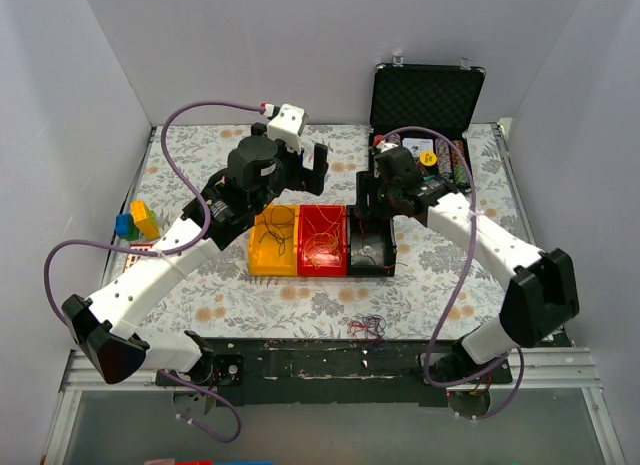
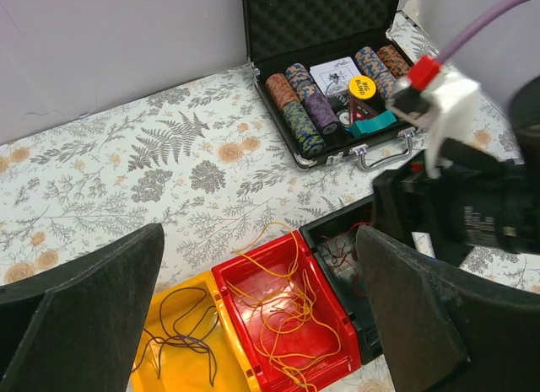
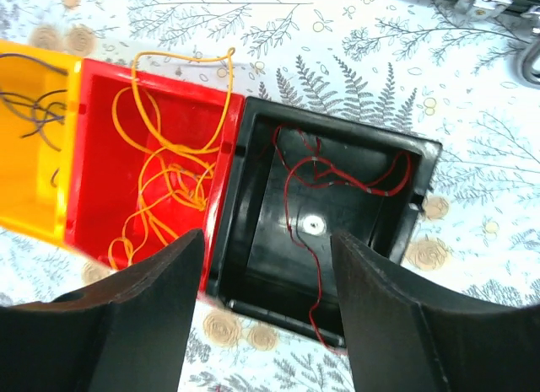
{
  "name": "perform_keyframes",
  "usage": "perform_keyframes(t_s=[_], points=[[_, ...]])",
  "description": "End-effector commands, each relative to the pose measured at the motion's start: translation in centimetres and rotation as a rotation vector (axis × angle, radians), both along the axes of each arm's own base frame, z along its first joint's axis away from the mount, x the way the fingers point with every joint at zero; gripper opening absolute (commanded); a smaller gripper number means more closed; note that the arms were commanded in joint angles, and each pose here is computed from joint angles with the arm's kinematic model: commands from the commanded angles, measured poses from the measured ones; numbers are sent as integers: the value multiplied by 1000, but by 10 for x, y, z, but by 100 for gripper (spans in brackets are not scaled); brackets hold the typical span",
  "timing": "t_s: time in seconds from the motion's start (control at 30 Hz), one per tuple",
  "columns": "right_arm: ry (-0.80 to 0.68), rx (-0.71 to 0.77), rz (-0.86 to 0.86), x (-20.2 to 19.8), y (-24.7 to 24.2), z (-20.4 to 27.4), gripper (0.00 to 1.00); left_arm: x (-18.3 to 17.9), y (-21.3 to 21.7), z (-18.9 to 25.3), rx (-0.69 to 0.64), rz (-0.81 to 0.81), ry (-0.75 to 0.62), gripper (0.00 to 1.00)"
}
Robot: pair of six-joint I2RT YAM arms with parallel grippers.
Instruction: Untangle the cables
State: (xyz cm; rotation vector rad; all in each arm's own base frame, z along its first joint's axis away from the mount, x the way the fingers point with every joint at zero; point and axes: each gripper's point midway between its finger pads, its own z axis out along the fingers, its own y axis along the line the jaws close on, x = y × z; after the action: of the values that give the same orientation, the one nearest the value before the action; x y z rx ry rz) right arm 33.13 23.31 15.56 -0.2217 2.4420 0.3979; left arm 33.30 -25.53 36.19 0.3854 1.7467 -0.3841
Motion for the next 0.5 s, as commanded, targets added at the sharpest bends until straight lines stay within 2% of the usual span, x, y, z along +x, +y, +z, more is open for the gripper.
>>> perform_keyframes(t_s=[0.0,0.17,0.3,0.47], points=[[-47,30,-35,-26,-20,31,71,-2,3,21,-20,-12,-37,98],[-37,70,-17,-71,-41,12,72,-4,-1,25,-19,-39,-41,98],[15,75,44,-109,-52,-24,71,-5,-7,23,-8,-74,-36,98],[8,49,32,-119,-66,-45,75,-6,-18,9,21,-120,8,98]])
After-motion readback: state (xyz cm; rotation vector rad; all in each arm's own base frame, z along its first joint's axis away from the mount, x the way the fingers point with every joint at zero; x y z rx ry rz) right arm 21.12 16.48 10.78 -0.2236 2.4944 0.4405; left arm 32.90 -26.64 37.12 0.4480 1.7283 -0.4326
